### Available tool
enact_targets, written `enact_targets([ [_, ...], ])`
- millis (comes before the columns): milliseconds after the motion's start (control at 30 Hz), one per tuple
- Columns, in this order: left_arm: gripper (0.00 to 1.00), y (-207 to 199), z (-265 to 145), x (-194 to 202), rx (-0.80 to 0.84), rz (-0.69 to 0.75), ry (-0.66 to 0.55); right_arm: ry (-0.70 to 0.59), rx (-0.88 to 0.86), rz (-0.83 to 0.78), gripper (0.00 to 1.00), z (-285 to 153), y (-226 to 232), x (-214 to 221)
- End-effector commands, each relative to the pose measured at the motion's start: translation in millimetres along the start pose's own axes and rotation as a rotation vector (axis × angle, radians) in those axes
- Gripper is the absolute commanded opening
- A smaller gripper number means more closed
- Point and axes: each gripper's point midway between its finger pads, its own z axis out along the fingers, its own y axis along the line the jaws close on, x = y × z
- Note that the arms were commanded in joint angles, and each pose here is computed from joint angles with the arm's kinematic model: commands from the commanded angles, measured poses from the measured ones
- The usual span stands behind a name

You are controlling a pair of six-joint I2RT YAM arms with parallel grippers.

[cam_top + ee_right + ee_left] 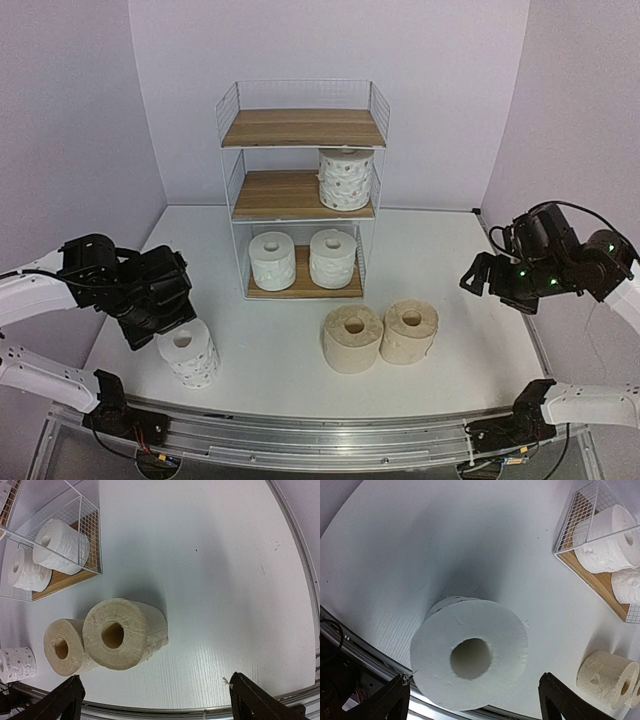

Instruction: Place and organize the paper towels onto the shelf

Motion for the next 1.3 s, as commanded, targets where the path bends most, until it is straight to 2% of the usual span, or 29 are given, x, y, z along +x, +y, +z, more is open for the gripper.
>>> enact_targets([
  [0, 0.85, 51.9, 3.0, 2.1, -0.128, -0.057, 0.033, -0.008, -0.027, -0.005, 0.98, 2.3, 4.7, -1.6],
  [267, 0.82, 60.6, 26.3, 15.8, -0.202, -0.061, 0.059, 0.014, -0.038, -0.013, 0.98, 5.8, 11.0, -1.0],
  [533, 0.74, 59.4, 50.9, 21.7, -0.169, -0.085, 0.056, 0.004, -0.051, -0.017, 0.98, 2.2, 13.2, -3.5],
  [700, 0.70, 45.2, 63.1, 21.4, -0.107, -0.075, 0.051, 0.000, -0.050, -0.024, 0.98, 1.8, 12.9, -4.2],
  [767, 0.64, 37.5, 66.5, 21.7, -0.084, -0.075, 0.054, 0.000, -0.051, -0.027, 0.98, 1.5, 13.6, -4.8],
  [867, 0.47, 27.9, 66.7, 21.4, -0.071, -0.075, 0.059, 0.017, -0.100, -0.067, 0.97, 0.9, 24.2, -3.6],
  [967, 0.35, 20.6, 62.5, 20.8, -0.069, -0.082, 0.069, 0.054, -0.234, -0.163, 0.94, -1.3, 50.2, 1.8],
  [1033, 0.33, 14.6, 57.4, 20.9, -0.065, -0.096, 0.084, 0.056, -0.345, -0.228, 0.92, -2.9, 69.6, 4.9],
  [1267, 0.09, -12.8, 29.7, 19.2, -0.021, -0.173, 0.148, -0.014, -0.624, -0.480, 0.91, -8.0, 132.6, 25.9],
])
